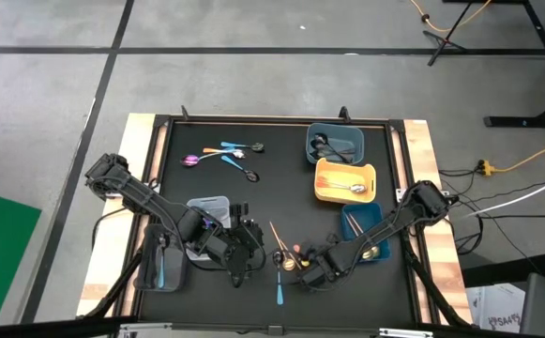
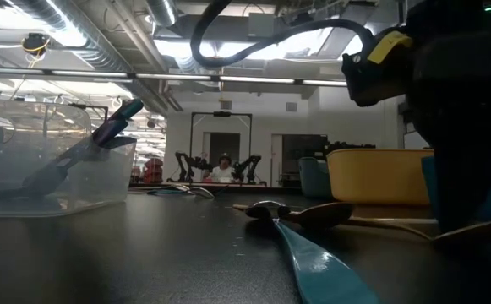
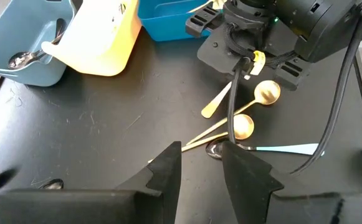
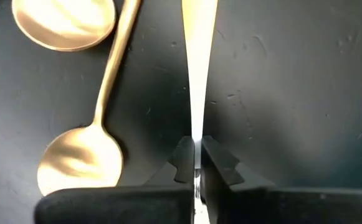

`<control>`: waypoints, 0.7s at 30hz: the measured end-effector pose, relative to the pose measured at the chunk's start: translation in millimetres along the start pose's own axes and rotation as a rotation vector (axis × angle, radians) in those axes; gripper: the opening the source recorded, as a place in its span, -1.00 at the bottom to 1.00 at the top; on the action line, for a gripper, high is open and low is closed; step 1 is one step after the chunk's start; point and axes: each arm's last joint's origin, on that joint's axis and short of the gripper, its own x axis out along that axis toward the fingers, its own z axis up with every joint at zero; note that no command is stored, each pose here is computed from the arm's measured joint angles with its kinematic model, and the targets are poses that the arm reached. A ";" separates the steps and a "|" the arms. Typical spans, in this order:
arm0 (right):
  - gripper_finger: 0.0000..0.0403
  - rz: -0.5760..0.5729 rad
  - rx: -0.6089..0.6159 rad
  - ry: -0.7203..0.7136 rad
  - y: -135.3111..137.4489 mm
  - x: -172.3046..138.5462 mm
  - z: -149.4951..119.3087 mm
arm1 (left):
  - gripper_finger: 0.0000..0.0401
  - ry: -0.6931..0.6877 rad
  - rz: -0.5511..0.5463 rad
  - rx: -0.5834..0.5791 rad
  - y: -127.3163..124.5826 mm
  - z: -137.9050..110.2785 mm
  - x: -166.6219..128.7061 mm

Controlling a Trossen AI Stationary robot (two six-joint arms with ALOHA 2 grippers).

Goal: Sort silverware by color (type)
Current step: Put the orange spoon into the yellow bin

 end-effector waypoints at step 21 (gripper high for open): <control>-1.00 -0.217 -0.438 -0.044 -14.3 -97.6 16.8 | -0.45 0.003 -0.011 -0.002 -0.4 0.0 0.0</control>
